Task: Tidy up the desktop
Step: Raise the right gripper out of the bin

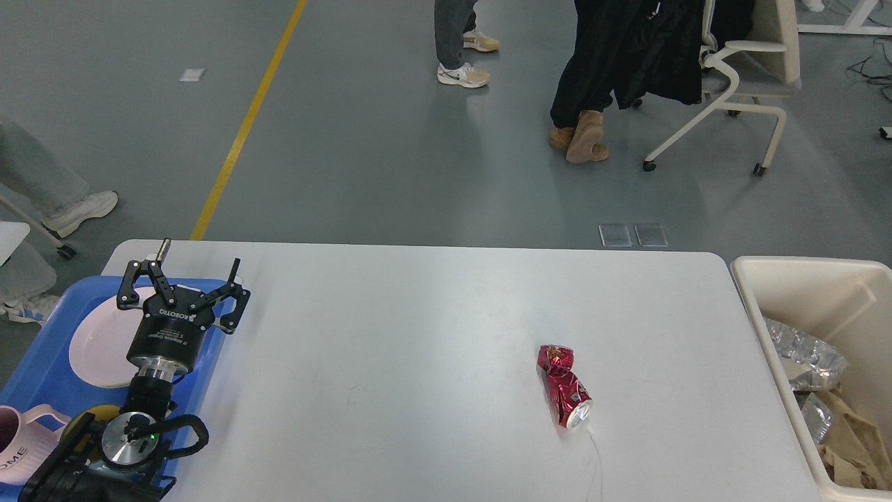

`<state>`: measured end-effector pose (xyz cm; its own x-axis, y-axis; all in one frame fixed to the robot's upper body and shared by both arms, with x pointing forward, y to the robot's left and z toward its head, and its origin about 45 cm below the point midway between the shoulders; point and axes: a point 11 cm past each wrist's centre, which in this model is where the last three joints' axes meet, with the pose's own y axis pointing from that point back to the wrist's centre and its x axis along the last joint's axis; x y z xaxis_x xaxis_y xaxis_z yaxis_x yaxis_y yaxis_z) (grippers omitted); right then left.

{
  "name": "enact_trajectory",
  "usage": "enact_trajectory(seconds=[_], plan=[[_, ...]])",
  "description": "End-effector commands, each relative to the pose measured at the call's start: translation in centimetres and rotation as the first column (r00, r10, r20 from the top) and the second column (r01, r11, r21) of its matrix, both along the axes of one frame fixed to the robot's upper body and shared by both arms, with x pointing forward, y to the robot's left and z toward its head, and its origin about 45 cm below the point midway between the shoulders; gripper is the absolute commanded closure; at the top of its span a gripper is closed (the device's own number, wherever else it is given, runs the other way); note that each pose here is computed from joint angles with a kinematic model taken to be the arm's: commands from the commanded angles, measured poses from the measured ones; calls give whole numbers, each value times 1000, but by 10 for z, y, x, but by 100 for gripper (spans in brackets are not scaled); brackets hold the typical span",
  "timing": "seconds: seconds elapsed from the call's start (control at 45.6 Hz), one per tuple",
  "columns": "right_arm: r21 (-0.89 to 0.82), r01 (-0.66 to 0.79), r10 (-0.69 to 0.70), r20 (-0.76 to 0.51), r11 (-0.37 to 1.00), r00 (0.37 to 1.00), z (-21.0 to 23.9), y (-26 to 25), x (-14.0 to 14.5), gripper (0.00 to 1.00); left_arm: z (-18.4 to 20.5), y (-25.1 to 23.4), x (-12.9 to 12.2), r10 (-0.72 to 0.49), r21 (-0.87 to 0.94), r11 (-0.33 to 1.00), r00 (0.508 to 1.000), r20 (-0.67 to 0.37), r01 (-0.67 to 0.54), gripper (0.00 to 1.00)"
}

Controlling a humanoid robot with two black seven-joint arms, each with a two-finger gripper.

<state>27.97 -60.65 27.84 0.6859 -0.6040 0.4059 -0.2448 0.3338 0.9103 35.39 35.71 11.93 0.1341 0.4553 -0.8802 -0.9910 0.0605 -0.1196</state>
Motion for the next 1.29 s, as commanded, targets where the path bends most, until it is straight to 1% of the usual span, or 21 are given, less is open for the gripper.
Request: enact_trajectory(seconds=[0.0,0.11,0.285,0.395,0.483,0.57,0.724,1.119,1.14,1.162,1.206,1.228,1.25,1.272], plan=[[-112,10,-7,33,994,999,-60,-24,-14,100,0,0,0,-1,0,1000,1000,-1,1,4],[-197,-6,22,79,980,997,-114,-26,-19,100,0,0,0,-1,0,1000,1000,1,1,4],[-327,-32,54,58,945,997,-180,-19,-31,100,0,0,0,-1,0,1000,1000,-1,1,4],[-351,-39,62,55,936,997,-216,-2,-47,100,0,0,0,1,0,1000,1000,0,-1,4],[-328,-44,58,35,944,998,-241,16,-60,100,0,0,0,-1,0,1000,1000,-1,1,4],[-331,-34,51,45,943,998,-246,21,-61,100,0,0,0,-1,0,1000,1000,-1,1,4],[-320,-43,53,25,947,998,-261,32,-71,100,0,0,0,-1,0,1000,1000,-1,1,4],[-319,-44,56,30,947,998,-262,35,-70,100,0,0,0,-1,0,1000,1000,-1,1,4],[-322,-45,59,34,946,998,-262,35,-69,98,0,0,0,-1,0,1000,1000,-1,1,4],[-331,-48,65,40,943,997,-261,35,-68,85,0,0,0,-1,0,1000,1000,-1,1,4],[-354,-46,75,69,934,995,-258,33,-64,51,0,0,0,-1,0,1000,1000,-1,1,4],[-368,-45,82,87,929,993,-256,32,-62,38,0,0,0,-1,0,1000,1000,-1,1,4],[-386,-43,90,107,922,990,-254,31,-60,30,0,0,0,1,0,1000,1000,0,-1,4],[-400,-43,101,124,916,987,-253,31,-58,24,0,0,0,-1,0,1000,1000,-1,1,4]])
